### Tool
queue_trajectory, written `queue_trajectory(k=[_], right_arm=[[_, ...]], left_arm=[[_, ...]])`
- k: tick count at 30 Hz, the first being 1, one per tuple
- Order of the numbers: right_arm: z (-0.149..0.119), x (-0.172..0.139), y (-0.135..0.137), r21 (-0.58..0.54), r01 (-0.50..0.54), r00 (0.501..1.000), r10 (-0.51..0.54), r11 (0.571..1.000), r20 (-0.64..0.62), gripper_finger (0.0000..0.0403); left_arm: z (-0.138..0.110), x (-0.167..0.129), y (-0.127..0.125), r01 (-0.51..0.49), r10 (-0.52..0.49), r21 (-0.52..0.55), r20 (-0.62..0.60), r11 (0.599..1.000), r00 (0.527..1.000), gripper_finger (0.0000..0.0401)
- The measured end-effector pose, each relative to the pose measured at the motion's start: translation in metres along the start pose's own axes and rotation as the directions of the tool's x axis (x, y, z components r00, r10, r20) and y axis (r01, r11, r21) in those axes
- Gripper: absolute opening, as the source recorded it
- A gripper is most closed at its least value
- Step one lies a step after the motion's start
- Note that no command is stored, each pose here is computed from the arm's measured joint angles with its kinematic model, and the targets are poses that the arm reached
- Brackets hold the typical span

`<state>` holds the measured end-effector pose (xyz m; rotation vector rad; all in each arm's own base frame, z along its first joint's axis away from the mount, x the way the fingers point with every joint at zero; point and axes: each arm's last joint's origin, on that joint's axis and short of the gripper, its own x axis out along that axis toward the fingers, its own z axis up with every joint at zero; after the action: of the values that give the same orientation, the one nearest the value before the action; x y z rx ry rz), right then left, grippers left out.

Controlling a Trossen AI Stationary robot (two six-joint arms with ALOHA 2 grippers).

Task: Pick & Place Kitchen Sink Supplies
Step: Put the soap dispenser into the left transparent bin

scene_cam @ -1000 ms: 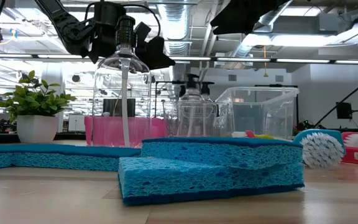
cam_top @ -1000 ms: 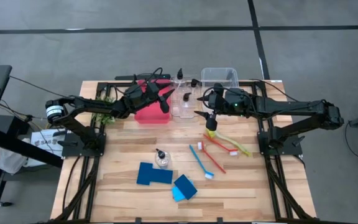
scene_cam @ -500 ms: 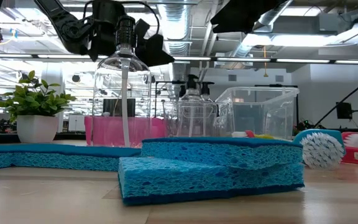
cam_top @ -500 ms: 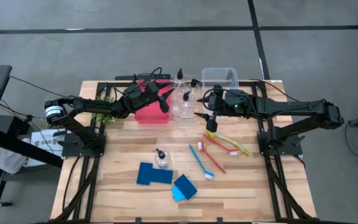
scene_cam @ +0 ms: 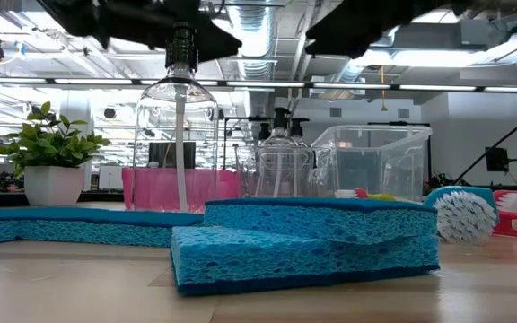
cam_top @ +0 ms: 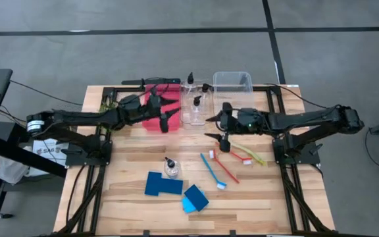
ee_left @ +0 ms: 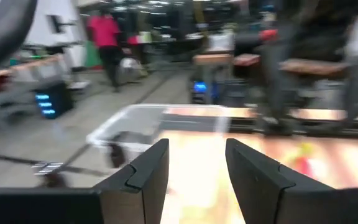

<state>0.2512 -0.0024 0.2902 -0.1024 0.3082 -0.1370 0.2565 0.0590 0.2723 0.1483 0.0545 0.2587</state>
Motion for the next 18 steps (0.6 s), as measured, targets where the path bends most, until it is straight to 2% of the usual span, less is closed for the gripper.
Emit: queue_trajectory(k=[4,7,14,18], right_arm=[[-0.023,0.003,0.011,0.019,-0.031,0.996,0.029,0.999,0.084,0.0260],[-0.035,0.002,0.018,0.021,-0.053,0.990,0.049,0.998,0.135,0.0260],[-0.050,0.000,0.028,0.014,-0.091,0.990,0.089,0.996,0.113,0.0260],[-0.050,-0.001,0.032,0.009,-0.108,0.988,0.106,0.994,0.116,0.0260]], left_arm=[[0.003,-0.022,-0.018,0.122,-0.121,0.000,0.027,0.993,0.992,0.0161],[0.009,-0.040,-0.027,0.174,-0.174,0.003,0.062,0.985,0.983,0.0161],[0.009,-0.079,-0.041,0.272,-0.264,-0.045,0.142,0.961,0.954,0.0161],[-0.003,-0.089,-0.050,0.326,-0.318,-0.048,0.128,0.944,0.939,0.0161]])
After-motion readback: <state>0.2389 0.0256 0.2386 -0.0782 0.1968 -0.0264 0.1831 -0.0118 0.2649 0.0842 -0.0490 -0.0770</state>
